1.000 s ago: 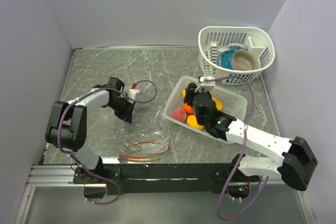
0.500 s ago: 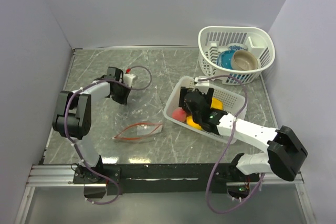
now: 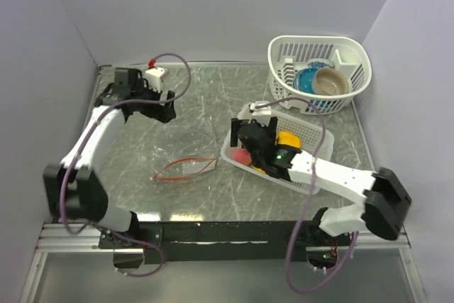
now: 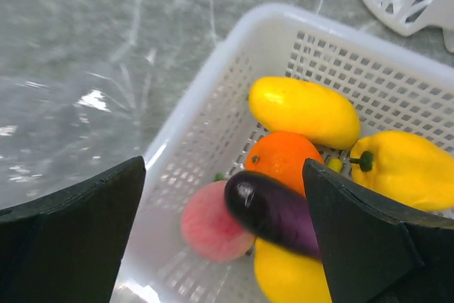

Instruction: Open the zip-top bag and remove the fake food

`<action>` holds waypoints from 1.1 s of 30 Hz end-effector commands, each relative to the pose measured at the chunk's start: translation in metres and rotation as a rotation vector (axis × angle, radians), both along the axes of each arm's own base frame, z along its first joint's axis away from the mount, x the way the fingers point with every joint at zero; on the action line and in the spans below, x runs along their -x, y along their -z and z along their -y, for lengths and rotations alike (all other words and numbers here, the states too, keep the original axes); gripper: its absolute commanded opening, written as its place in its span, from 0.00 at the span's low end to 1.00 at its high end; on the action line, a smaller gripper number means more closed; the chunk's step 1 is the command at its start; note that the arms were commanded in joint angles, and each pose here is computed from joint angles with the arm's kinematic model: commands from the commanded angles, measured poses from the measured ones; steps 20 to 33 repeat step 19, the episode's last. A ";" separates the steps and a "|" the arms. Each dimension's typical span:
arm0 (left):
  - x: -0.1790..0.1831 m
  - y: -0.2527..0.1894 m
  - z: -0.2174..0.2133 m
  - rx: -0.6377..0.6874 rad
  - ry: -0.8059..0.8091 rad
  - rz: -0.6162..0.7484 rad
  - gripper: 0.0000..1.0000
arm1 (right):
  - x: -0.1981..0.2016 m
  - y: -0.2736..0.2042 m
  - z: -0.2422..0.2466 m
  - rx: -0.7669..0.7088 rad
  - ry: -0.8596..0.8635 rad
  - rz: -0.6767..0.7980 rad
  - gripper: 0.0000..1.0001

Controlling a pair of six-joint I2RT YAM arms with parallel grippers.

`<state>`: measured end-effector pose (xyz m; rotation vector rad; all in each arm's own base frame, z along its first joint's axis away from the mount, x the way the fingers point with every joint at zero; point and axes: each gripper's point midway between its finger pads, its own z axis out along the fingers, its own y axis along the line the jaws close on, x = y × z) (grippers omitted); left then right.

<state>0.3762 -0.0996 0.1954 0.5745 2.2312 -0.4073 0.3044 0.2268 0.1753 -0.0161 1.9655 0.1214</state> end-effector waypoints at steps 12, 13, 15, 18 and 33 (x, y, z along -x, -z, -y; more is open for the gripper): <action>0.080 -0.017 0.012 0.164 0.006 0.174 0.99 | 0.075 -0.037 0.043 -0.156 0.006 0.036 1.00; 0.079 -0.015 0.010 0.158 -0.007 0.175 0.99 | 0.076 -0.038 0.043 -0.160 0.004 0.038 1.00; 0.079 -0.011 0.009 0.154 -0.014 0.169 0.99 | 0.077 -0.039 0.043 -0.156 0.006 0.042 1.00; 0.078 -0.010 0.009 0.156 -0.020 0.168 0.99 | 0.077 -0.044 0.044 -0.144 0.018 0.047 1.00; 0.077 -0.011 0.009 0.159 -0.023 0.174 0.99 | 0.077 -0.046 0.046 -0.140 0.026 0.053 1.00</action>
